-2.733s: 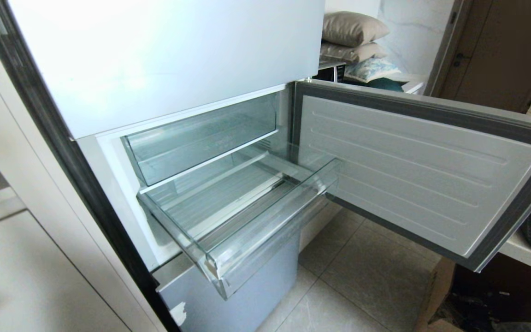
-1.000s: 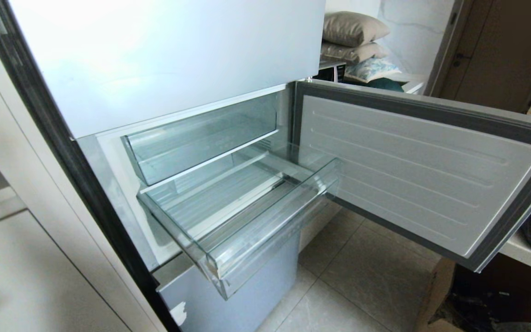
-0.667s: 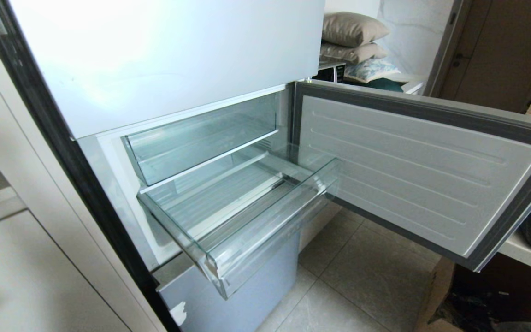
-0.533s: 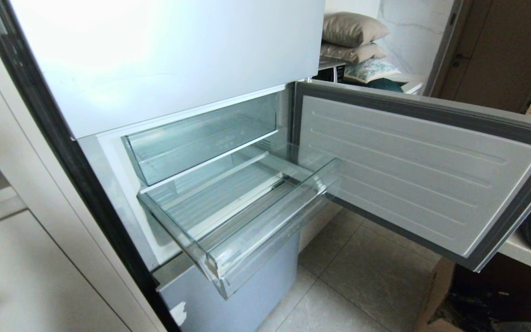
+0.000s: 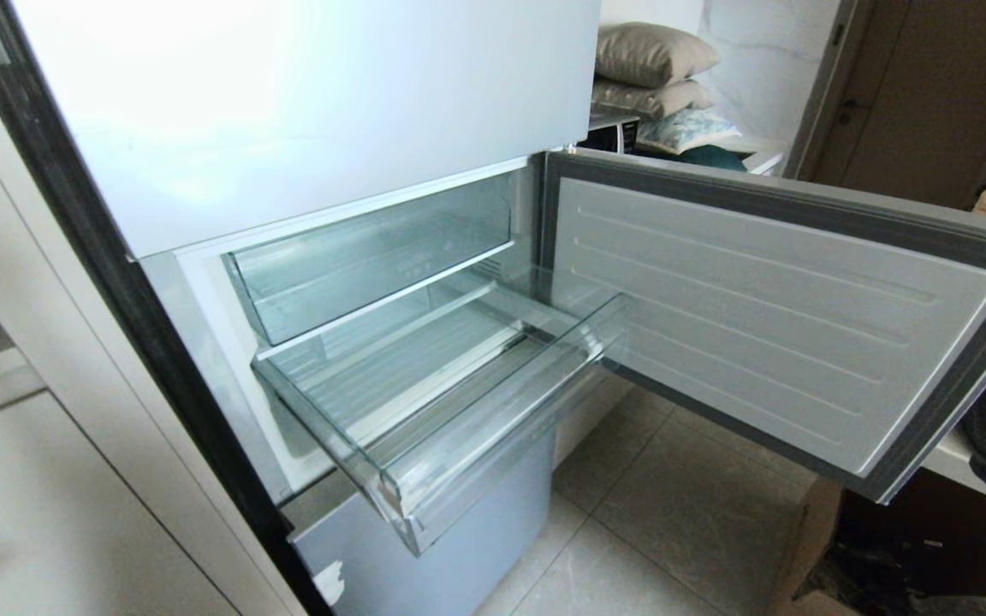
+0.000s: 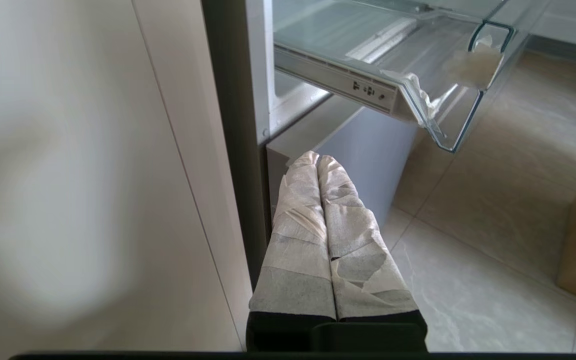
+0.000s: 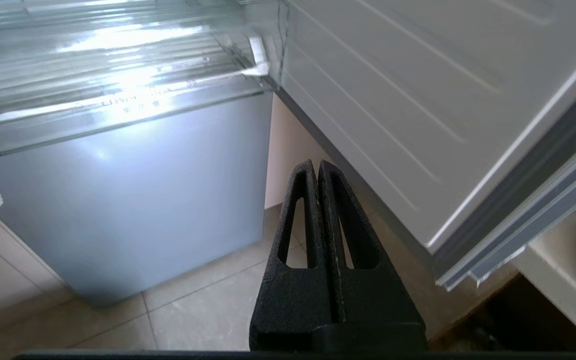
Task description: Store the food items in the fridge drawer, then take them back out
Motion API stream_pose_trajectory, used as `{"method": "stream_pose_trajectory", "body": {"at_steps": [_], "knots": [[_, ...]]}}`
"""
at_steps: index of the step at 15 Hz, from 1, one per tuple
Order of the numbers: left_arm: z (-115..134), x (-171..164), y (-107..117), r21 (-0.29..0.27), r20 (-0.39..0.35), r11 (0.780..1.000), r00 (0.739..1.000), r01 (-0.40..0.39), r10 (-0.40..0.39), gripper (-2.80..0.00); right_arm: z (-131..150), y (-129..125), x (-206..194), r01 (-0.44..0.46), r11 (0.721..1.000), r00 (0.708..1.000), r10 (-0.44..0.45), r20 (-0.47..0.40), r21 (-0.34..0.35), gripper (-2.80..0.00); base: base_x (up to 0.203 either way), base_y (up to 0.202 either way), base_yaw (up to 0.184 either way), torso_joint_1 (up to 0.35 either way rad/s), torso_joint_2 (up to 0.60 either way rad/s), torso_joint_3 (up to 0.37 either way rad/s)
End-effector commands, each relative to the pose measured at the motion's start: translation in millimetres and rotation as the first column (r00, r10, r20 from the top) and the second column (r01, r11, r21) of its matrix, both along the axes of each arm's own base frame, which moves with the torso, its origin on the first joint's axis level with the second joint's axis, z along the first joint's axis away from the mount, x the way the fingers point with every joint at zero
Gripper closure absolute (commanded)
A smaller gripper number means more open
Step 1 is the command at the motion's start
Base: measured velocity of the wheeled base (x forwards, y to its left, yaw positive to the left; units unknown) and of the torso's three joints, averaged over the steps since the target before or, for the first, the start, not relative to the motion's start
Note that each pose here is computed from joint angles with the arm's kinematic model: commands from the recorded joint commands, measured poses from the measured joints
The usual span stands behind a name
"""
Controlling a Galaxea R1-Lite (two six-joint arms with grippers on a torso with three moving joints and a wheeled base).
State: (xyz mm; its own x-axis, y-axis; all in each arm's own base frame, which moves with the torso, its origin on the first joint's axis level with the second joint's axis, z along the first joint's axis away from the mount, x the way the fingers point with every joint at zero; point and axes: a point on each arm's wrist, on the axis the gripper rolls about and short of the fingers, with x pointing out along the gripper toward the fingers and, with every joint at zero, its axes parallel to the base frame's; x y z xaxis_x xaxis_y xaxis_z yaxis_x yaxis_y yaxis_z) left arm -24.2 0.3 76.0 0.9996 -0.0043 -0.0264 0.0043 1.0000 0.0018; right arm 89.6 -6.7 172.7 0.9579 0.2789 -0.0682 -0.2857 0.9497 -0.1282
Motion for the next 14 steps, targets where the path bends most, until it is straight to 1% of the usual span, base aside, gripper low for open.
{"method": "stream_pose_trajectory", "body": {"at_steps": [1,6,9,11,14], "knots": [[0.0,0.0,0.0,0.0,0.0,1.0,1.0,-0.001,0.001,0.0,-2.0,0.3,0.2,-0.006,1.0,1.0,0.006,-0.005,-0.001,0.0,-0.003,0.003,0.07,0.006,0.01,0.001],[0.0,0.0,0.0,0.0,0.0,1.0,1.0,-0.001,0.001,0.0,-3.9,0.4,0.4,-0.008,1.0,1.0,0.008,-0.017,0.003,0.0,0.001,-0.005,0.167,0.003,0.0,0.003],[0.0,0.0,0.0,0.0,0.0,1.0,1.0,-0.001,0.001,0.0,-14.6,0.2,0.1,-0.003,1.0,0.998,0.004,-0.061,0.009,0.0,0.004,-0.009,0.176,0.003,0.0,0.004],[0.0,0.0,0.0,0.0,0.0,1.0,1.0,0.0,0.0,0.0,-24.6,-1.8,-1.6,0.026,1.0,0.995,-0.024,-0.097,0.014,0.0,0.003,-0.009,0.176,0.002,0.0,0.004],[0.0,0.0,0.0,0.0,0.0,1.0,1.0,-0.001,0.001,0.0,-41.0,-2.9,-3.7,0.045,0.999,0.985,-0.039,-0.169,0.029,0.0,0.002,-0.009,0.174,0.003,0.0,0.001]]}}
